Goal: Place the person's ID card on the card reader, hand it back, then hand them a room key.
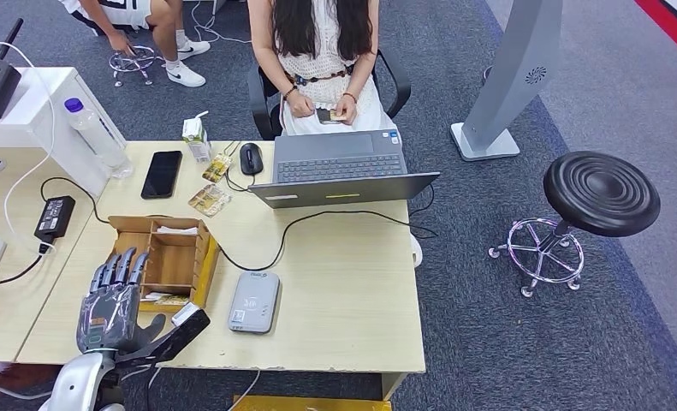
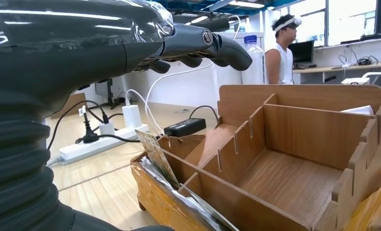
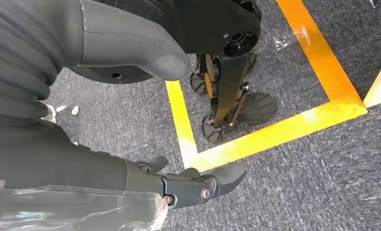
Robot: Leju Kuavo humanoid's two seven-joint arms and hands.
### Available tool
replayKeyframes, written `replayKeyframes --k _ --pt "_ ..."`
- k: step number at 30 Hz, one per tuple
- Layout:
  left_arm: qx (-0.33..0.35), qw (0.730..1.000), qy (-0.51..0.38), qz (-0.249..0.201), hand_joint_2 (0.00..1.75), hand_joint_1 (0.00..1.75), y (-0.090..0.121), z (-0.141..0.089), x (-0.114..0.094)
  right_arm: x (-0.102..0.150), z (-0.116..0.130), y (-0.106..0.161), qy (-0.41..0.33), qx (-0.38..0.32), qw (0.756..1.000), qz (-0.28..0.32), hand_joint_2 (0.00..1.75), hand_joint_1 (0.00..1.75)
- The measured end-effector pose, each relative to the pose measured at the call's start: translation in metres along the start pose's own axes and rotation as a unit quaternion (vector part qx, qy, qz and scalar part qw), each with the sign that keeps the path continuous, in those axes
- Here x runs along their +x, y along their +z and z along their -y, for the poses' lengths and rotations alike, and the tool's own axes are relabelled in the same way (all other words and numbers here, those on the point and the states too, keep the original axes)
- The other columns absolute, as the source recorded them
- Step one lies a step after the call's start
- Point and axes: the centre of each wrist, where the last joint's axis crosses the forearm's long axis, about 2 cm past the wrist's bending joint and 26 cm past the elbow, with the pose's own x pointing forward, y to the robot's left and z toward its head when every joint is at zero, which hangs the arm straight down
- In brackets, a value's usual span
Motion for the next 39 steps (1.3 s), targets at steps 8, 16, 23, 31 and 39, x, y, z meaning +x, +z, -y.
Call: replayKeyframes --k 8,16,23,31,39 --pt "-0.004 1.0 0.002 -0.004 1.75 0.0 0.0 0.002 -0.001 0.0 0.0 0.0 0.0 -0.001 1.0 0.0 1.75 0.0" --pt "0.0 0.998 0.035 -0.05 1.75 0.0 0.004 -0.002 -0.033 -0.001 0.001 0.0 0.003 0.0 1.0 0.0 1.75 0.0" --pt "0.003 0.999 0.027 -0.046 1.75 0.0 0.005 -0.005 -0.035 0.0 0.0 0.0 0.007 0.002 1.0 0.002 1.75 0.0" --pt "0.022 0.999 0.024 -0.013 1.75 0.0 -0.003 -0.004 -0.018 0.003 -0.001 -0.001 0.015 0.005 1.0 0.004 1.75 0.0" --pt "0.019 0.999 0.027 0.002 1.75 0.0 -0.006 0.002 -0.01 0.003 -0.001 -0.001 0.017 0.006 1.0 0.004 1.75 0.0"
